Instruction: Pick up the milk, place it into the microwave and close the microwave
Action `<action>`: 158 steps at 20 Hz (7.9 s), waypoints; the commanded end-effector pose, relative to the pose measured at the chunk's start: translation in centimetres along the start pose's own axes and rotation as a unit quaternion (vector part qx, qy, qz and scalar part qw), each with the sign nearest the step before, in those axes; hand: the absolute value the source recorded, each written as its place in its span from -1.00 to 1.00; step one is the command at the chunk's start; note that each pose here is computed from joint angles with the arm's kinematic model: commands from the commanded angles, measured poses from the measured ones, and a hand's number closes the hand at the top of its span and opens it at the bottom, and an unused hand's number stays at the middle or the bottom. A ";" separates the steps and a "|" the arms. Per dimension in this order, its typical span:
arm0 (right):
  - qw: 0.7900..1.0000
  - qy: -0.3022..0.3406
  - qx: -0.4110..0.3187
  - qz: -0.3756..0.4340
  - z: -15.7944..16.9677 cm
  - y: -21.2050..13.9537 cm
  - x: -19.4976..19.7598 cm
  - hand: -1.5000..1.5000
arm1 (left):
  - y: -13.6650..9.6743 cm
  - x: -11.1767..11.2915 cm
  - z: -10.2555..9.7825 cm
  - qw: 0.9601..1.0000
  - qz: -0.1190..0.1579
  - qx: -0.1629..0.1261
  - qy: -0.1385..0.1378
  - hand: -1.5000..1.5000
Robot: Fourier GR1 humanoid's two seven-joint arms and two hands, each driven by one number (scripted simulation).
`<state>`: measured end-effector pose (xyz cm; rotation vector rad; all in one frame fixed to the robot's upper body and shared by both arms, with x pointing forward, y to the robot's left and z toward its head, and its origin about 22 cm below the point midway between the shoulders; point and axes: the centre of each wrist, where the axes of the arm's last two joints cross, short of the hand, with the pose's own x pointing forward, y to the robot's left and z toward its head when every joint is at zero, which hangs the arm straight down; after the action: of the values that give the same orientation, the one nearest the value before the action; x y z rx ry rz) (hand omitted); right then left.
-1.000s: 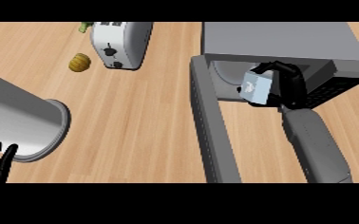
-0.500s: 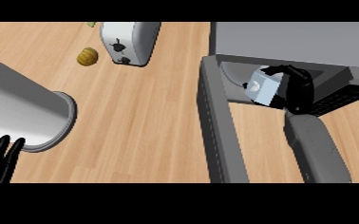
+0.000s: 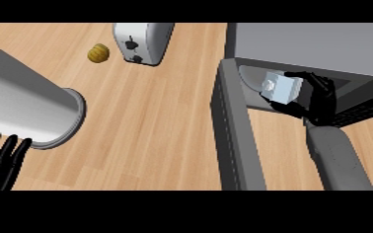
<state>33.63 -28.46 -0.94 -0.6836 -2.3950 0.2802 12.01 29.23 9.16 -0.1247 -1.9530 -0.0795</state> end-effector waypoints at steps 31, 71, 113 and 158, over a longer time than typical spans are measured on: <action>0.978 0.184 0.073 -0.067 -2.3 6.6 -0.4 -1.00 | -3.1 -1.5 -2.8 0.999 0.009 -0.047 0.008 -1.00; 0.911 0.250 0.164 -0.283 4.8 2.4 -1.8 -1.00 | -11.1 -11.3 -6.7 0.968 -0.053 -0.225 0.096 1.00; 0.865 0.114 0.261 -0.413 -2.6 -12.0 6.4 -1.00 | -27.9 -13.9 -15.1 0.979 -0.037 -0.183 0.077 1.00; 0.839 0.071 0.283 -0.458 -9.8 -14.9 8.2 -1.00 | -25.6 -14.0 -23.3 0.996 0.045 -0.020 0.074 1.00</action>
<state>28.15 -36.00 15.93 0.6893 -2.0548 0.4654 32.87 0.47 2.50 -0.2574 -1.7425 -0.1154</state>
